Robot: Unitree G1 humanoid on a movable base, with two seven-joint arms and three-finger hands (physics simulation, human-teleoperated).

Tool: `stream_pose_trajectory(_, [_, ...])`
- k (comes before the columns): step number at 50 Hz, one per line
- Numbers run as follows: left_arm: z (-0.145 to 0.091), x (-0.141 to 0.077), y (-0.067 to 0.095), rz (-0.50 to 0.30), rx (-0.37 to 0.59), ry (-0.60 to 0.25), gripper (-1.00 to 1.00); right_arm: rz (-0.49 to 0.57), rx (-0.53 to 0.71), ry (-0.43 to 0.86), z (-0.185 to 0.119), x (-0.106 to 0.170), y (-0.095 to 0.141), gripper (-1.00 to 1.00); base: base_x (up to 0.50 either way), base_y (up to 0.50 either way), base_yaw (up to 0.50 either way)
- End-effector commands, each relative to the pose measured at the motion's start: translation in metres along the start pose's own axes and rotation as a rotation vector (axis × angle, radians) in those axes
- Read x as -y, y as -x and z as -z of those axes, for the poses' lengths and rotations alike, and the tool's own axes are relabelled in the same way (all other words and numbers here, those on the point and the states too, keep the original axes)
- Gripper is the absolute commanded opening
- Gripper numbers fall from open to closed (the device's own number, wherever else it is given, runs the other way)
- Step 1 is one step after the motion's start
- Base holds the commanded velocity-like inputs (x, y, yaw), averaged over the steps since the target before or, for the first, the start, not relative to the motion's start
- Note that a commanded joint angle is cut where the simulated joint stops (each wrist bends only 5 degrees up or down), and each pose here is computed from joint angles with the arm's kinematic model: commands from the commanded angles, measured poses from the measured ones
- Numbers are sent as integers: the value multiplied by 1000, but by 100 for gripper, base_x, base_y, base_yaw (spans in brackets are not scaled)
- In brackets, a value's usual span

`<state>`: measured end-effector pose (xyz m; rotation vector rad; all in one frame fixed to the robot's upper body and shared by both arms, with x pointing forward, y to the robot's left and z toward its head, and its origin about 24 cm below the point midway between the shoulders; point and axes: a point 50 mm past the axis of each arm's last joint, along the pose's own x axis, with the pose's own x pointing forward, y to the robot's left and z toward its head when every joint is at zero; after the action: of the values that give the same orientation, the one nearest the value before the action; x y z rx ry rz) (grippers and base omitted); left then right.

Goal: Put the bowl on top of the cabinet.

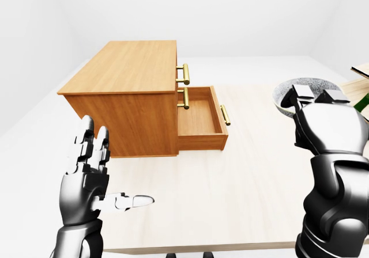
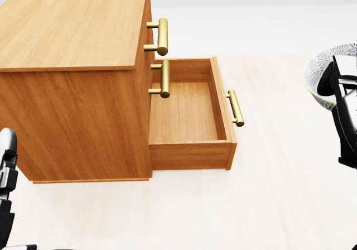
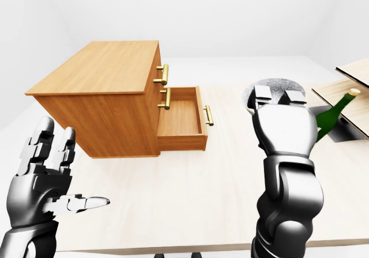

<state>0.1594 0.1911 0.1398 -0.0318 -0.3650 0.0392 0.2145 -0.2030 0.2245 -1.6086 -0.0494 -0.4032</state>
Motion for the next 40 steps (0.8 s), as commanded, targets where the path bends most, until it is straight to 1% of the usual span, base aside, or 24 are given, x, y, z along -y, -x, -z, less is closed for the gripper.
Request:
stream_pose_trajectory(1, [0, 1, 1, 1, 0, -1, 100, 95, 9, -50, -14, 17, 15, -100, 0, 0, 0])
stream_pose_trajectory(7, [0, 1, 1, 1, -4, -1, 100, 135, 34, -76, -24, 25, 24, -100, 0, 0, 0])
stream_pose_trajectory(27, [1, 1, 1, 3, -7, -1, 100, 129, 26, -83, -22, 23, 22, -100, 0, 0, 0])
stream_pose_trajectory(31, [0, 2, 2, 5, -9, -1, 100, 148, 26, -36, -24, 28, 4, -100, 0, 0, 0])
stream_pose_trajectory(34, [-1, 1, 1, 2, 1, -2, 100, 189, 28, 3, -29, 38, -11, -100, 0, 0, 0])
stream_pose_trajectory(37, [-1, 1, 0, 0, 1, -2, 100, 226, 32, 16, -33, 47, -18, -100, 0, 0, 0])
stream_pose_trajectory(40, [-1, 1, 1, 2, -2, -2, 100, 240, 44, 6, -40, 54, -30, -100, 0, 0, 0])
